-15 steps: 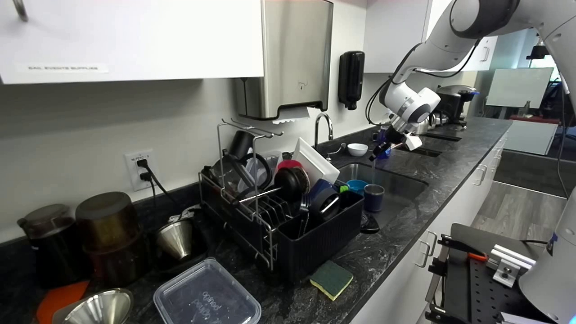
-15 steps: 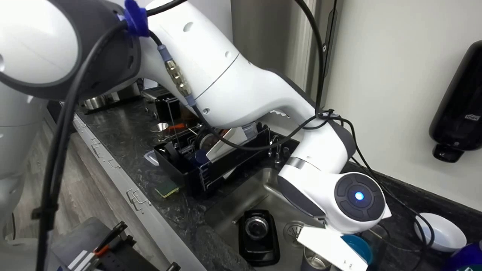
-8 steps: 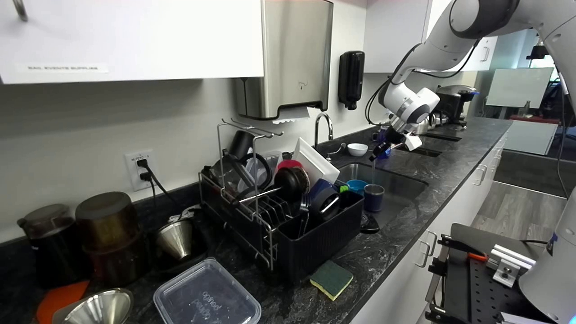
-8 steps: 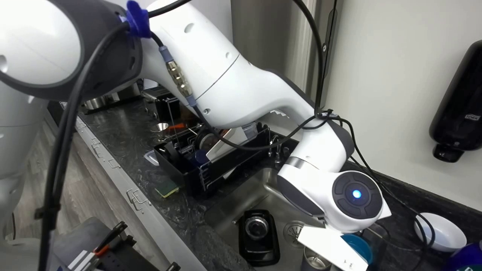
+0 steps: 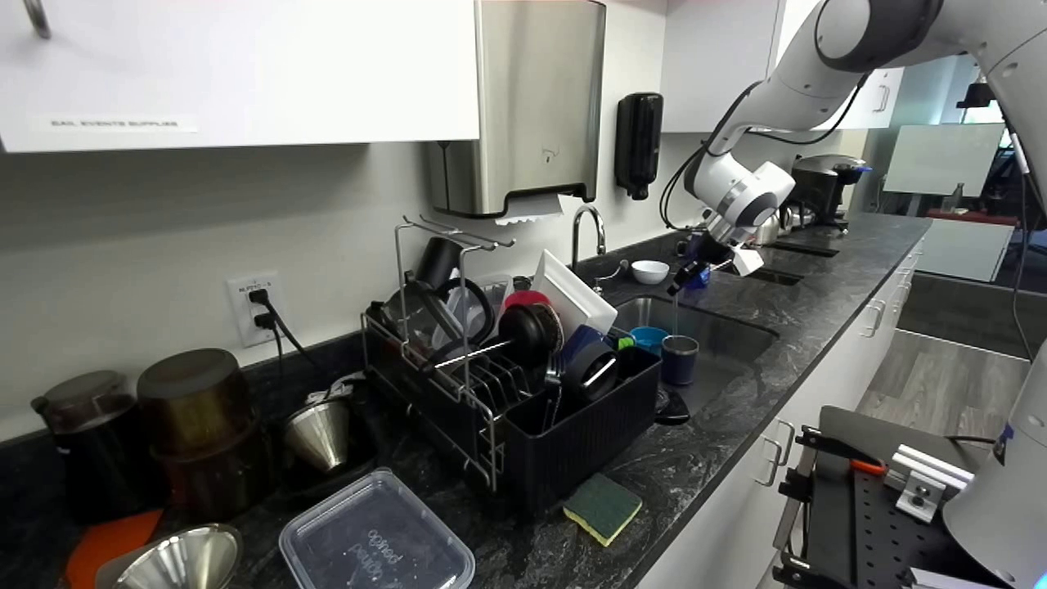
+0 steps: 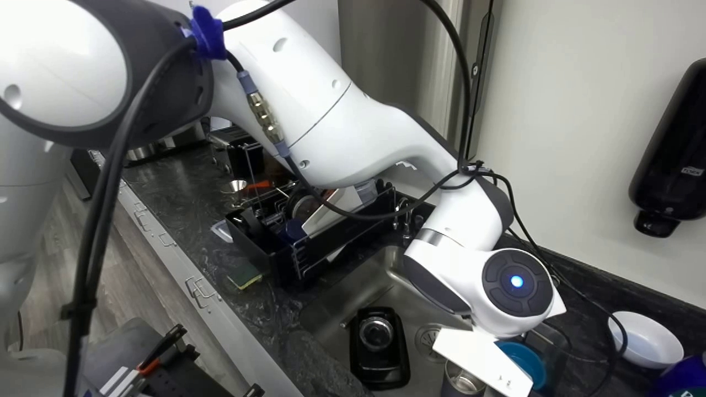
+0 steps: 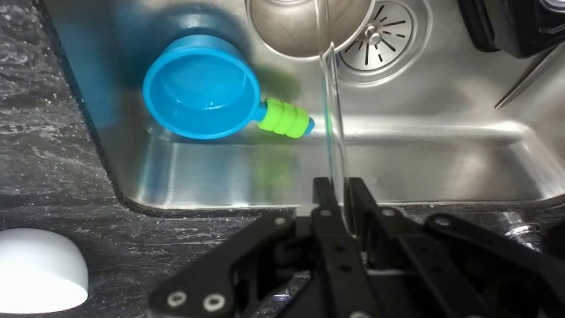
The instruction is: Take the straw from the dish rack and put it in the mug in the sink
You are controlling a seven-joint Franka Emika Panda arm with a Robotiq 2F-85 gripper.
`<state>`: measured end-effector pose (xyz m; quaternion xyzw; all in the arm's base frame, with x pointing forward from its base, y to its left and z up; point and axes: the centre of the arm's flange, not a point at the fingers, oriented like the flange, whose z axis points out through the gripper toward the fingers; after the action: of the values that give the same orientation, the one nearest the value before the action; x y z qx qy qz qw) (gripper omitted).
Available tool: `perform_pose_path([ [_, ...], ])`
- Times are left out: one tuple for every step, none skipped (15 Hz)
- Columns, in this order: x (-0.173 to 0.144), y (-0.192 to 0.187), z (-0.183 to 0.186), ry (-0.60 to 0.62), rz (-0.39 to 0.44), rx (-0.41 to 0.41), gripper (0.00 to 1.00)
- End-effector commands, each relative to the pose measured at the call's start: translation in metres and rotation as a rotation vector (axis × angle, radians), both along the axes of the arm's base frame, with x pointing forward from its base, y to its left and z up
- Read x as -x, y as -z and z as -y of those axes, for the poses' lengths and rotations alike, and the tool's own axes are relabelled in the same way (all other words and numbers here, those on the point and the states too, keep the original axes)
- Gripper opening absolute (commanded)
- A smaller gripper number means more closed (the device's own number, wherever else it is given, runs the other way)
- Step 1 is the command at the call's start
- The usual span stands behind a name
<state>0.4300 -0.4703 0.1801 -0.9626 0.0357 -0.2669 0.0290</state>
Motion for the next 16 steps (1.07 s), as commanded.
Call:
perform_pose_path([
  [-0.006, 0.007, -0.001, 0.003, -0.008, 0.015, 0.03],
  [-0.007, 0.009, -0.002, 0.001, -0.01, 0.014, 0.03],
  [-0.008, 0.012, -0.003, -0.001, -0.013, 0.012, 0.03],
  [-0.009, 0.014, -0.003, -0.004, -0.017, 0.01, 0.03],
  [-0.011, 0.017, -0.004, -0.007, -0.022, 0.008, 0.03],
  [-0.012, 0.021, -0.005, -0.009, -0.026, 0.005, 0.03],
  [-0.013, 0.023, -0.005, -0.011, -0.029, 0.003, 0.03],
  [-0.014, 0.025, -0.005, -0.013, -0.032, 0.003, 0.03],
  [-0.014, 0.027, -0.005, -0.015, -0.035, 0.003, 0.03],
  [-0.015, 0.028, -0.005, -0.015, -0.037, 0.004, 0.03],
  [-0.015, 0.028, -0.004, -0.017, -0.039, 0.006, 0.03],
  [-0.015, 0.029, -0.004, -0.018, -0.038, 0.007, 0.03],
  [-0.015, 0.029, -0.003, -0.017, -0.04, 0.006, 0.03],
  [-0.016, 0.029, -0.003, -0.017, -0.041, 0.007, 0.03],
  [-0.016, 0.029, -0.002, -0.017, -0.043, 0.007, 0.38],
  [-0.016, 0.03, -0.002, -0.017, -0.043, 0.008, 0.4],
])
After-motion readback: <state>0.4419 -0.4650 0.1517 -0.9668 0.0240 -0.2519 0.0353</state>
